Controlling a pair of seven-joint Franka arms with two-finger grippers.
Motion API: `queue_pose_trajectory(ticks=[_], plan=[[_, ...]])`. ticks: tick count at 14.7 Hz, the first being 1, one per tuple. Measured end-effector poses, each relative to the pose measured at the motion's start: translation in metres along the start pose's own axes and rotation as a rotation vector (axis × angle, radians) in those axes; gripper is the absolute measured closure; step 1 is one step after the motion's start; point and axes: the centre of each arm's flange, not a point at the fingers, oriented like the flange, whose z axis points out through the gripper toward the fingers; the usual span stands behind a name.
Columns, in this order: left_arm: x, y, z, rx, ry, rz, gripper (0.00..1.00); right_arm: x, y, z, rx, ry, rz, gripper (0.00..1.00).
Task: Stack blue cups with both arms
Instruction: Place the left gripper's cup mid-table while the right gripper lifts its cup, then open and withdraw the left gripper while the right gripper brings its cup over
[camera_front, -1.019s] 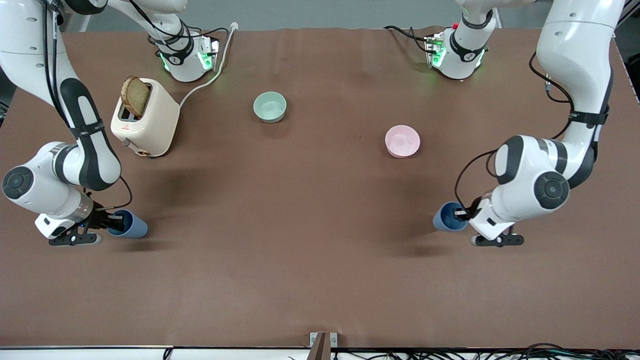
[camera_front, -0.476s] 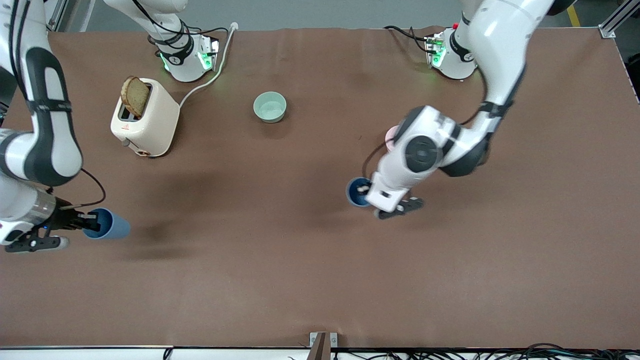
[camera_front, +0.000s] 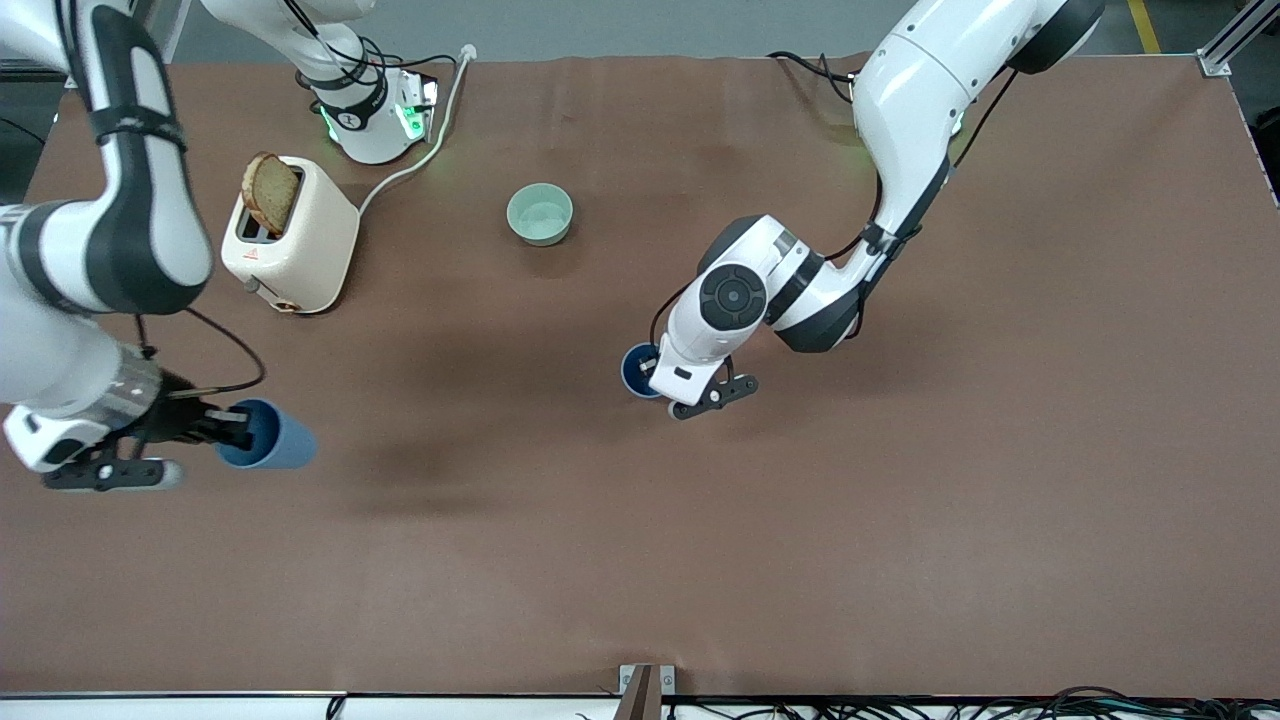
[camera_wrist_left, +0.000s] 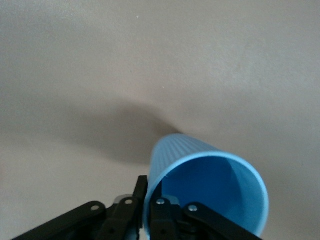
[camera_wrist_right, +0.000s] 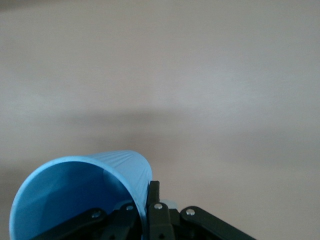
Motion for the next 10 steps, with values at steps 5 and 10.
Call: queue_pose_trajectory(ticks=[5, 10], plan=[[0.026, 0.001, -0.040, -0.043, 0.078, -0.007, 0.38, -0.024, -0.109, -0.007, 0.031, -0.002, 0.102, 0.96], [0.091, -0.071, -0.221, -0.036, 0.252, -0.070, 0.00, -0.071, -0.215, -0.022, 0.085, -0.035, 0.140, 0.96]])
